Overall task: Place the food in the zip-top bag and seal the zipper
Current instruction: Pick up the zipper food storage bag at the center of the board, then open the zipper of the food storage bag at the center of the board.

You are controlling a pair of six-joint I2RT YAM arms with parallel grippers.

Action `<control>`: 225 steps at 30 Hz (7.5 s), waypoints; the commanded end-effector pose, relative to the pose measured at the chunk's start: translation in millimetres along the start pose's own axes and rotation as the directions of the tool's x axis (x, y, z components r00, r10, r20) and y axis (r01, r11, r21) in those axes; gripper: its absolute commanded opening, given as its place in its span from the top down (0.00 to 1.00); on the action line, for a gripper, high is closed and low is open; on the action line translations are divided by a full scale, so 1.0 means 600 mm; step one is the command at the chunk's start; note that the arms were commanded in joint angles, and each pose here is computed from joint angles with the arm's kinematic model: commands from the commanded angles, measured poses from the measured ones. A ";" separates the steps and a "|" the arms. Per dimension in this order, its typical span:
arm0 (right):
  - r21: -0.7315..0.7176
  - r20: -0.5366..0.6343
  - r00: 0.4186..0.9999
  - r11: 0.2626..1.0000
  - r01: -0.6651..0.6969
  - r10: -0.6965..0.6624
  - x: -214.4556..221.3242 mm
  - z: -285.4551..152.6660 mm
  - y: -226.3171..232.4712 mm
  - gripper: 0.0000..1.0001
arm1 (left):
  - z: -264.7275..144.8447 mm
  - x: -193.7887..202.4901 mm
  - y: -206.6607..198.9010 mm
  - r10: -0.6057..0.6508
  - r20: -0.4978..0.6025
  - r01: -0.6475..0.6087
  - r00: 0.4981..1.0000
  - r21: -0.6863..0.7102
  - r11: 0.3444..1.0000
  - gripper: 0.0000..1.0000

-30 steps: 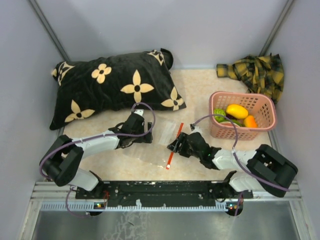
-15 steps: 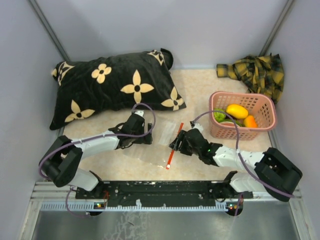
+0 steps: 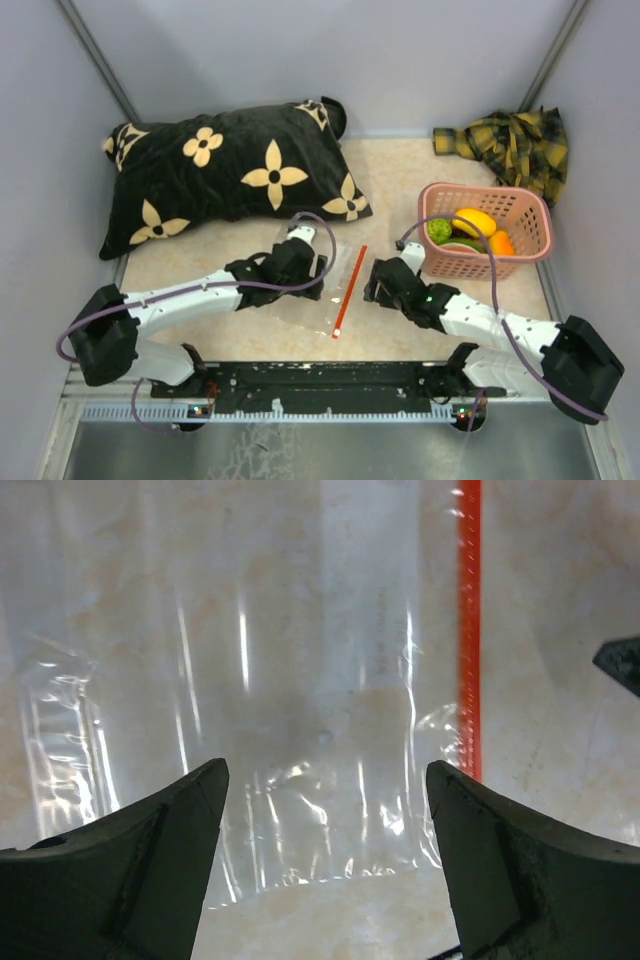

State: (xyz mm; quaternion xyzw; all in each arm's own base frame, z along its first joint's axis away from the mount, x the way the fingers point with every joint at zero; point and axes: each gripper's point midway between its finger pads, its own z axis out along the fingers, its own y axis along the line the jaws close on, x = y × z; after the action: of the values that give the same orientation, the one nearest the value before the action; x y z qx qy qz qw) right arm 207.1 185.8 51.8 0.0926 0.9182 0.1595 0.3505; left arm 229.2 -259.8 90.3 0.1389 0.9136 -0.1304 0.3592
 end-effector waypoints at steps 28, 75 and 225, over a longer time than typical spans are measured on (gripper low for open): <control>0.183 0.359 0.927 0.965 -0.187 0.111 -0.085 -0.078 -0.127 0.23 | 0.056 0.155 -0.123 0.258 -0.231 -0.281 0.938 -0.073 0.957 0.22; -0.510 0.049 0.975 0.845 -0.163 0.217 -0.030 0.004 0.166 0.39 | -0.020 0.043 -0.086 -0.195 -0.004 0.189 0.981 0.263 0.946 1.00; -0.310 0.293 0.919 0.883 0.352 -0.264 -0.126 -0.053 0.267 1.00 | -0.067 -0.145 -0.065 -0.282 0.171 0.211 0.944 0.345 0.915 0.26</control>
State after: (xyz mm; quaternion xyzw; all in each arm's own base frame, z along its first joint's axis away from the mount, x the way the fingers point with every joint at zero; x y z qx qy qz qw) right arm 242.3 301.3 151.0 -0.0988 0.8451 0.2605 0.4563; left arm 246.6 -284.5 176.6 0.0460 0.8514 -0.3218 0.4116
